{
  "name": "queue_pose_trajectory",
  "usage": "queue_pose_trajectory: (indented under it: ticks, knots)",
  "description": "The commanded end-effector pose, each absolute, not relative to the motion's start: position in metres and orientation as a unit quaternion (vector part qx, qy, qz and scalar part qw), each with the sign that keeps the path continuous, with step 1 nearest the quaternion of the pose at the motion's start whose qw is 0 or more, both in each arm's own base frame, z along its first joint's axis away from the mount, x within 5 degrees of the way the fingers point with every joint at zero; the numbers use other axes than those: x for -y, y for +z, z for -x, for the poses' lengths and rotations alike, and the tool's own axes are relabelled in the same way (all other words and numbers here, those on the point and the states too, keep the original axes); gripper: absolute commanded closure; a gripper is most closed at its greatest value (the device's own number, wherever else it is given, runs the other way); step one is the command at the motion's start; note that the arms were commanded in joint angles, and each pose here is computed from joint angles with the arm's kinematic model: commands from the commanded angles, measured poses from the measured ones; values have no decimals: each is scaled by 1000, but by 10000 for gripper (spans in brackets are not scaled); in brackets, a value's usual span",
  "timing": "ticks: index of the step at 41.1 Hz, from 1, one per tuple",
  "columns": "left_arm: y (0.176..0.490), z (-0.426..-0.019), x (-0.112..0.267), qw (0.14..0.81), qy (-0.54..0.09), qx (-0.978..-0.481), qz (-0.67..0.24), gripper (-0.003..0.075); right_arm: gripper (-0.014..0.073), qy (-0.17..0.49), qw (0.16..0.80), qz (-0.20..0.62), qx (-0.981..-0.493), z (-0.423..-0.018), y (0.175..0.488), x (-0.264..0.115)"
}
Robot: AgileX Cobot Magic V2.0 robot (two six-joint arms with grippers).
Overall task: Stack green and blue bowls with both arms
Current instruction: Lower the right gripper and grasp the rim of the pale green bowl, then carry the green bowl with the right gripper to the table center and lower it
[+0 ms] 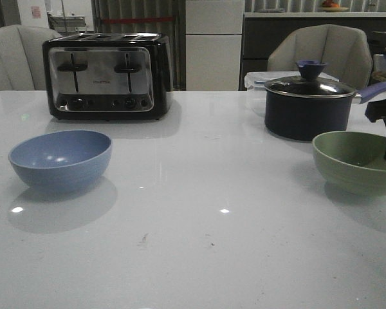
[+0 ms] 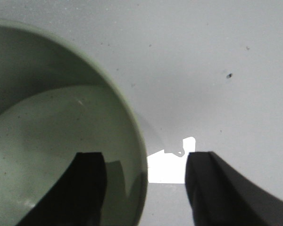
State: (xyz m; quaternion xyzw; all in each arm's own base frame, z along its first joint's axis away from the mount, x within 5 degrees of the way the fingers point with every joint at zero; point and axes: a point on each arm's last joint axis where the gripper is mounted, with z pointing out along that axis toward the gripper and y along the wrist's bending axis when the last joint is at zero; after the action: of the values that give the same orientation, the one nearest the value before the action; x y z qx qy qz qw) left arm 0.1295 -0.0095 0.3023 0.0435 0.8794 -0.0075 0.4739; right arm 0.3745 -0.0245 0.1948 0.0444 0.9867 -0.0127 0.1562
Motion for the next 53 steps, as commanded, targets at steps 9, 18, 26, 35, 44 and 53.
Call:
queue_pose_trajectory:
  ticks: [9,18,26,35,44,53]
  knots:
    - [317,-134,10,517,-14,-855,-37,320,416,-15,190,-37,-981,-381,218,27]
    - [317,-134,10,517,-14,-855,-37,320,507,-12,207,-32,-978,-374,237,22]
    - [317,-134,10,517,-14,-855,-37,320,507,16,252,9,-968,-359,276,-10]
    - [317,-134,10,517,-14,-855,-37,320,507,102,255,94,-957,-341,291,-80]
    - [316,-134,10,516,-14,-856,-37,320,507,130,238,160,-949,-329,264,-139]
    - [316,-134,10,516,-14,-856,-37,320,503,144,222,181,-947,-331,234,-172]
